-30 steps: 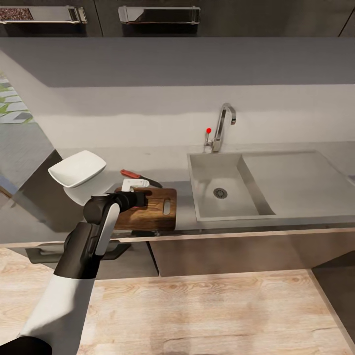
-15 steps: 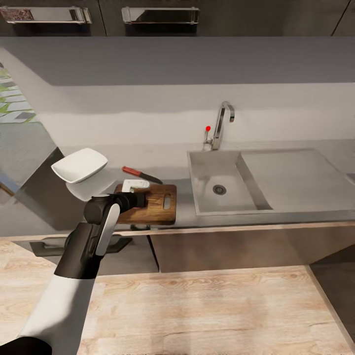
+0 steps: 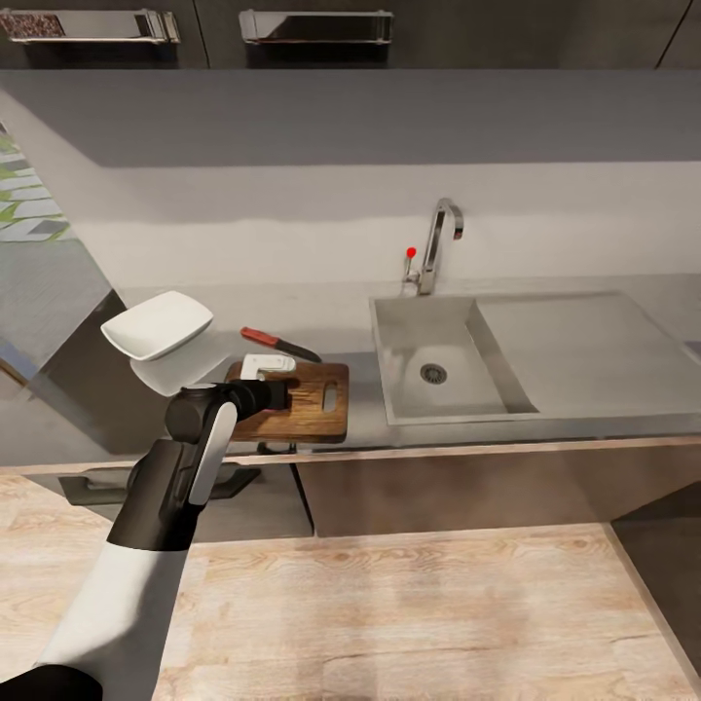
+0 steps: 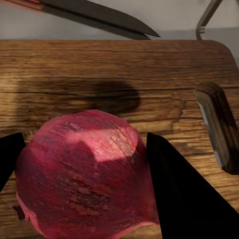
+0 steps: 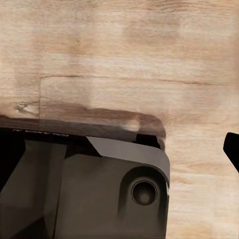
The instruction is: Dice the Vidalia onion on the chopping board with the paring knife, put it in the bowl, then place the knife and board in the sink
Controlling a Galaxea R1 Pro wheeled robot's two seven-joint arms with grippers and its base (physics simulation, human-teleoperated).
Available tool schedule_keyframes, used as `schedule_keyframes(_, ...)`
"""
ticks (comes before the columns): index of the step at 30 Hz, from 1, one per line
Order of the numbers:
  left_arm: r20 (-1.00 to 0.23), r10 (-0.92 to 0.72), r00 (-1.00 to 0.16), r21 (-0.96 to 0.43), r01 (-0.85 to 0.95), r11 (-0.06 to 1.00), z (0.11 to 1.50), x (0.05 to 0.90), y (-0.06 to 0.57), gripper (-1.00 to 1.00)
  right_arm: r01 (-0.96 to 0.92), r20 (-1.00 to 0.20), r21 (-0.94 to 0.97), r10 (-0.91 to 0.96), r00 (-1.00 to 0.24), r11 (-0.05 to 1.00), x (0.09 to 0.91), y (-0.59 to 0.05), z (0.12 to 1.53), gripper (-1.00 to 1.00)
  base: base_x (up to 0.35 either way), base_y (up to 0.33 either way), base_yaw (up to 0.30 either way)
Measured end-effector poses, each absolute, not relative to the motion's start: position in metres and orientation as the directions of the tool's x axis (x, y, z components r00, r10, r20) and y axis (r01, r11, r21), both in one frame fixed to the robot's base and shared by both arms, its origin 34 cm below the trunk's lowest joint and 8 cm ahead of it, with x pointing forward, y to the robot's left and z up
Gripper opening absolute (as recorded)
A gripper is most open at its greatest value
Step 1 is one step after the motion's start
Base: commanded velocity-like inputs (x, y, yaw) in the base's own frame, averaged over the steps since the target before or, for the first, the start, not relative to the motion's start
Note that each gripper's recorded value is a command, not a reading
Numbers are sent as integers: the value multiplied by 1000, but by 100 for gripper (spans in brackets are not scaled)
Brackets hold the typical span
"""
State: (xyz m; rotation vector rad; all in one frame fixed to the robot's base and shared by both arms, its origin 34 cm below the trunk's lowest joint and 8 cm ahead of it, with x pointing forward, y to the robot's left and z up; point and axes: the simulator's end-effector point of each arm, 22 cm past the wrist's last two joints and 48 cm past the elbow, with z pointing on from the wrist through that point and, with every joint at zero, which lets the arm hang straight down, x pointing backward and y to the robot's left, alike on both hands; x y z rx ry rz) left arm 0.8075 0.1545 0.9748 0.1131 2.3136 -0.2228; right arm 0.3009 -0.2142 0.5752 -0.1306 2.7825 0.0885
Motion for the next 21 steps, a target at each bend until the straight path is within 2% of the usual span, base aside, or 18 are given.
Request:
schedule_keyframes(8, -730, 12, -683, -126, 151, 980, 974, 807, 154, -100, -102, -349, 46, -80, -934, 994, 300, -214, 575, 100, 138, 0, 0)
schedule_keyframes(21, -730, 12, -683, -125, 151, 981, 974, 808, 155, -100, -102, -348, 46, -80, -934, 994, 300, -214, 575, 100, 8, 0, 0)
